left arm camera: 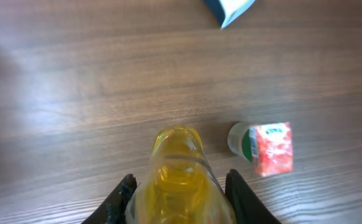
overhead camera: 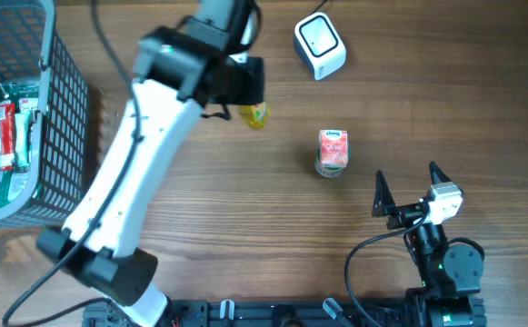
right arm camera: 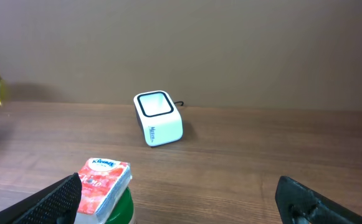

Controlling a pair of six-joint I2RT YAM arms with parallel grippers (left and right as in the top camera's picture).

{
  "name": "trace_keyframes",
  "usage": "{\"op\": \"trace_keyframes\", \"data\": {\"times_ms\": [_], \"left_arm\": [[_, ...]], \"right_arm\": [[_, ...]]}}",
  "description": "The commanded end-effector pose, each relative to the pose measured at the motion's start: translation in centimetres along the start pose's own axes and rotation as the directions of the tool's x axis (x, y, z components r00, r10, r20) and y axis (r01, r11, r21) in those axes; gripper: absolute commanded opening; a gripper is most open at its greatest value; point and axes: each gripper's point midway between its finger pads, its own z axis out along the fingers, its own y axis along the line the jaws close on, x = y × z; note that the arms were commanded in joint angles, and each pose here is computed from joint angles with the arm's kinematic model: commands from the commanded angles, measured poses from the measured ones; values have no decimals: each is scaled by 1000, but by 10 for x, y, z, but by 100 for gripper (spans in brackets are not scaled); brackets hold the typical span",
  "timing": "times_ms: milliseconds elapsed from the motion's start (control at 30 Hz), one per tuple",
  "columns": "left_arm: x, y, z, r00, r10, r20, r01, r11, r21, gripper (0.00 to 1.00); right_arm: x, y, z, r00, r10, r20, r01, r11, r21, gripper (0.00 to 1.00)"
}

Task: Scan the item barcode
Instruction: 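Carry the Vim bottle past the scanner and place it left of the Kleenex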

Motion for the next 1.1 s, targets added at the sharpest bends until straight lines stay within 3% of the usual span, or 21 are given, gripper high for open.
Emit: {"op": "trace_keyframes", "data": {"times_ms": [0,167,400,700,1067], "left_arm": [[8,2,28,999,-54,-4,54,997,-49,10],[25,8,74,994,-108,-5,107,989,-102,11],[65,5,128,997,-73,13,74,982,-175,12],[92,-13,154,1000,-14,1,14,977,-213,13],[93,-14,155,1000,-22,-4,21,978,-207,30]], "right_arm": [[-2,-1,0,1000,-10,10,10,1000,3,100],[-2,-1,0,1000,-10,10,10,1000,3,100],[-2,-1,0,1000,-10,10,10,1000,3,100],[-2,-1,0,1000,-10,10,10,1000,3,100],[-2,-1,0,1000,-10,10,10,1000,3,100]]}}
